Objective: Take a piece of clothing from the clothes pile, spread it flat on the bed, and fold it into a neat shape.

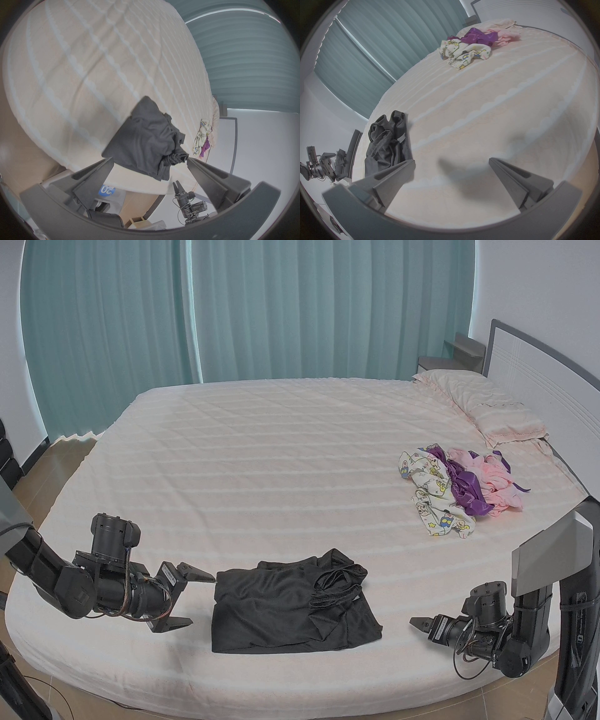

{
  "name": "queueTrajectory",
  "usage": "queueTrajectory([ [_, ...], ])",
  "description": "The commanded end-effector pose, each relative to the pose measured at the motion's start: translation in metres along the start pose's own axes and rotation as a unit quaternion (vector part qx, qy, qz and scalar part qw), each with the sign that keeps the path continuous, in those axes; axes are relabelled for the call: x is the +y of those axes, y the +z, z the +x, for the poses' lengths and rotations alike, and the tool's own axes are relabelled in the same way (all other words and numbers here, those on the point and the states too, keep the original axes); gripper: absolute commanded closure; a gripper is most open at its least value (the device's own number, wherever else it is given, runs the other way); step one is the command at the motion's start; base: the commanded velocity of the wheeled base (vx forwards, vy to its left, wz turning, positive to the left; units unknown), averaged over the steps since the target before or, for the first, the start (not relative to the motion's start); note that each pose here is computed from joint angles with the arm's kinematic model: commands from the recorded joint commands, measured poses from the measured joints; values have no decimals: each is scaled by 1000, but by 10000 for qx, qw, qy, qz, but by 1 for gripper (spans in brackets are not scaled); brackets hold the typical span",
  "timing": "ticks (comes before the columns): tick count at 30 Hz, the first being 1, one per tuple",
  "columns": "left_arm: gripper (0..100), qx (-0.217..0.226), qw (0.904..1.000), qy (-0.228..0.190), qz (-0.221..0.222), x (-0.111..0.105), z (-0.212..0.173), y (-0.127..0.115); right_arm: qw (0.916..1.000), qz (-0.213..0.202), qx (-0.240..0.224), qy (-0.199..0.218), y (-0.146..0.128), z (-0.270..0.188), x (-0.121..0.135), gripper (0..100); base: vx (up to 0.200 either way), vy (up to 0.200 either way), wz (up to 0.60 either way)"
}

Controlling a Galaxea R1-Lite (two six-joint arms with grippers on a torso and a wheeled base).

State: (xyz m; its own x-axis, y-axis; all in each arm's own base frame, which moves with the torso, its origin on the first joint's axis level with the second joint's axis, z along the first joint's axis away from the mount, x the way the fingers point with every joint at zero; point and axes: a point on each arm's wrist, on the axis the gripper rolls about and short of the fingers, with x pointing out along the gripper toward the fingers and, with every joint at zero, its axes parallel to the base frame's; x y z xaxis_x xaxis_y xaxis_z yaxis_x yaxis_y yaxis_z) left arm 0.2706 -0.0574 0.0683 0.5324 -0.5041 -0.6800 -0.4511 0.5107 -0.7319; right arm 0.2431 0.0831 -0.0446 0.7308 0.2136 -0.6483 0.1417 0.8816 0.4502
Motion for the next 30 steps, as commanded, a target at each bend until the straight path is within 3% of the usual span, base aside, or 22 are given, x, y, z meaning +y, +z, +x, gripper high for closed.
queueTrajectory([
  [1, 0, -72, 9999, -49, -69, 3, -2, 4, 10000, -4, -10, 15, 0, 0, 1, 0, 0, 0, 0],
  [5, 0, -163, 9996, -221, -32, 5, -4, 4, 10000, -12, 8, 1, -1, -1, 0, 0, 0, 0, 0],
  [14, 0, -212, 9993, -313, 16, 8, -3, 4, 10000, -10, -51, 38, 0, -2, 1, 0, 200, 0, 0],
  [30, 0, -229, 9992, -290, -122, 7, 0, 5, 10000, -15, -36, 44, 0, -2, 1, 0, 0, 0, 0],
])
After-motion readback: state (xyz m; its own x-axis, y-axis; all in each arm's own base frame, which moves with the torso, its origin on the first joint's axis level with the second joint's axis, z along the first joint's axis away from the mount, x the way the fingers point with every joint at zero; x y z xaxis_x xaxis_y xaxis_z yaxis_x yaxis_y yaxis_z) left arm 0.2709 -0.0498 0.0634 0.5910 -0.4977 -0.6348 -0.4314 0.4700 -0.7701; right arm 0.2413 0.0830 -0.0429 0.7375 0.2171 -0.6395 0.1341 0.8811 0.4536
